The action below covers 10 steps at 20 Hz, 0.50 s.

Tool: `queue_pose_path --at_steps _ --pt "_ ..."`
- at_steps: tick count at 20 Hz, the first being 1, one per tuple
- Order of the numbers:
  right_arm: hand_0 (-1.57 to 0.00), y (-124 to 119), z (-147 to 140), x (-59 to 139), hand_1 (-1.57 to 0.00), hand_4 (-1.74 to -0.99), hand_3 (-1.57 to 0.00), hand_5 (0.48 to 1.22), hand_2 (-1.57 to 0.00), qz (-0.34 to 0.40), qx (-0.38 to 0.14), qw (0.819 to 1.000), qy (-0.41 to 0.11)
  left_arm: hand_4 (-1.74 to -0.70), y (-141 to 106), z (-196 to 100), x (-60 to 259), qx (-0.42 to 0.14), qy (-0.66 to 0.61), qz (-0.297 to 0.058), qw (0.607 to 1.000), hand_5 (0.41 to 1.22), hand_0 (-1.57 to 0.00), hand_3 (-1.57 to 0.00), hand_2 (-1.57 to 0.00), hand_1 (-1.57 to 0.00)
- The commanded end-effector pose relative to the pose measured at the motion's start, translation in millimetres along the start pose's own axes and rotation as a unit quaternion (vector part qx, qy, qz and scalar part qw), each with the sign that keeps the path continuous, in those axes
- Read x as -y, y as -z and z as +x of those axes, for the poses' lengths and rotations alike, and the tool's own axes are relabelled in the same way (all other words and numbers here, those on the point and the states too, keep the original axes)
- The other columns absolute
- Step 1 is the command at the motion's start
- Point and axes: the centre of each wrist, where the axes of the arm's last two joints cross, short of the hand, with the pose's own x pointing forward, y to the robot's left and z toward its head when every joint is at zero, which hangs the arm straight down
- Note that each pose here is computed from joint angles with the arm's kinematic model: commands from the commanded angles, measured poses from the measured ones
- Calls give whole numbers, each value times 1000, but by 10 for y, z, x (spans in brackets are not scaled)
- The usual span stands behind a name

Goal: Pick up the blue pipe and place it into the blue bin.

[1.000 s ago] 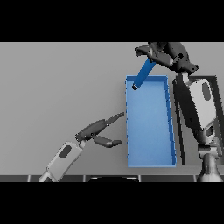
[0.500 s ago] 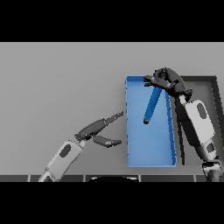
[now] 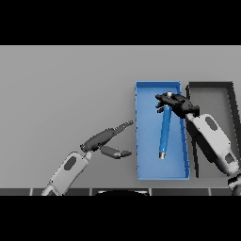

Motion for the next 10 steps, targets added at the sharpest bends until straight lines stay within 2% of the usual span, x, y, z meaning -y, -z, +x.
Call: queue_pose_path --at_steps 1,3,4,6,10 --pt "-534 18 4 -27 -477 -1285 -367 1141 -456 10 -15 1000 -25 -888 4 -10 -11 -3 0 1 1000 453 1 1 1 1" --pt "-342 11 -21 -37 -305 -1208 -234 1028 -291 8 -30 997 -65 -891 5 -14 23 -1 -5 -1 1000 452 1 1 1 1" --pt "-273 7 -37 -49 -244 -1179 -187 975 -233 2 -35 994 -105 -893 1 -27 41 4 -5 -3 1000 454 1 1 1 1" --pt "-174 40 -99 -30 -156 -1149 -120 887 -149 -8 -43 986 -159 -896 14 -18 9 2 1 2 1000 451 1 1 1 1" --pt "-71 110 -133 -75 -63 -1125 -48 764 -60 -13 -23 983 -181 -905 5 -44 13 7 -6 1 1000 455 1 1 1 1"
